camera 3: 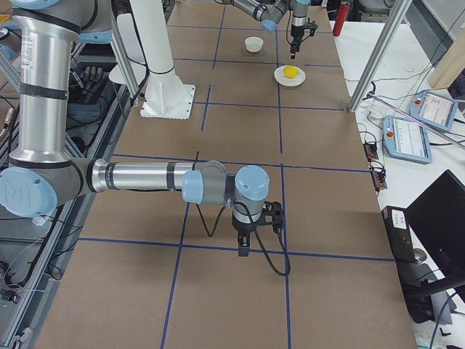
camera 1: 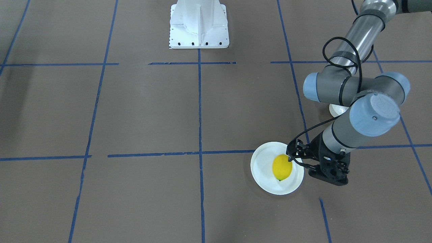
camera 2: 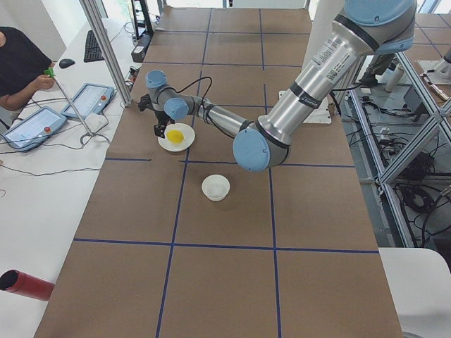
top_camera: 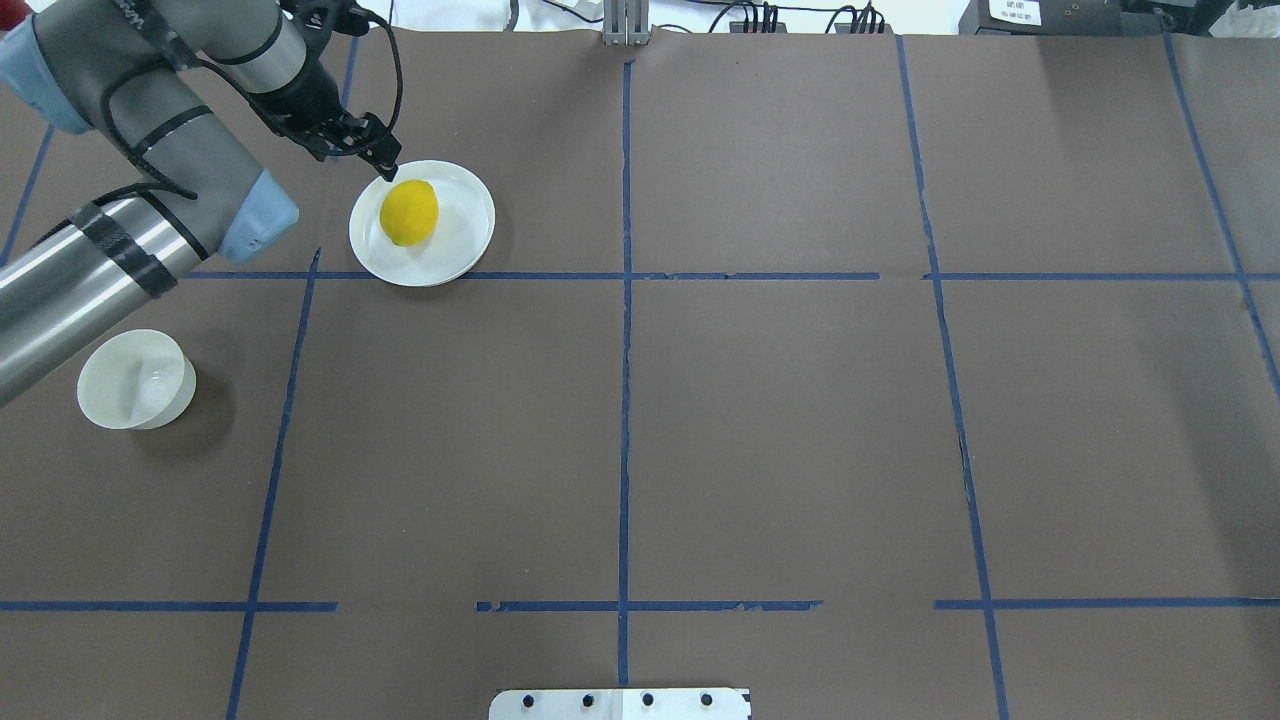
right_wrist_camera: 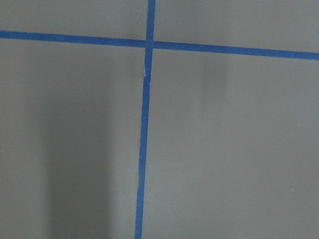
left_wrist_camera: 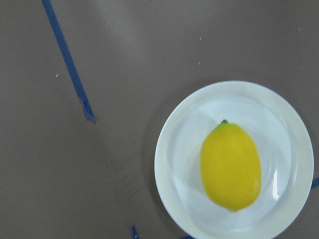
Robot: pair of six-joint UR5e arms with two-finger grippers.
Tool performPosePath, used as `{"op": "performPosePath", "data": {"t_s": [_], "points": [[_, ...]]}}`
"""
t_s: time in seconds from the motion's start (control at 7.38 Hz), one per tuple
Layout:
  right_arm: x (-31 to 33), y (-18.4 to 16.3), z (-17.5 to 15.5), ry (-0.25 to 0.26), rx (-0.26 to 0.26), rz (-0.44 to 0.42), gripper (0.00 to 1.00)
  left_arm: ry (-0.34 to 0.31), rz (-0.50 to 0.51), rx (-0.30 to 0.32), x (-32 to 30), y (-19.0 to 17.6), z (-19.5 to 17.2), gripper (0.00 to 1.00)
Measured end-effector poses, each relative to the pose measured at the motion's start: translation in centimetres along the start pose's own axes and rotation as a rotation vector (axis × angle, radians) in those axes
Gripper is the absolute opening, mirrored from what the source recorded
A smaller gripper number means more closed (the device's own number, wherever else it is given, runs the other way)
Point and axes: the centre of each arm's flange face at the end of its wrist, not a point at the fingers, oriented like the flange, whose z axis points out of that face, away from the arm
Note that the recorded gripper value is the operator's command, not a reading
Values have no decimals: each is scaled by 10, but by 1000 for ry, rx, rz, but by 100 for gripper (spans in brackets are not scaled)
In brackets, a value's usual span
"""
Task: Move lemon from plate to bowl
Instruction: 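Reach the left gripper over the yellow lemon on the white plate, then close the left gripper on the lemon and lift it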
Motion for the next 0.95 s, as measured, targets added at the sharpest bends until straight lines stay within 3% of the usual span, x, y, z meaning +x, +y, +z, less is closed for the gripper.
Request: {"op": "performPosePath", "data": {"t_s": [0.41,0.95], "points": [[0,0,0,0,0,0,100,-68,-20,38,23,-6,36,99],[0,0,0,0,0,0,100,-61,-36,29,36,3,70,97]]}}
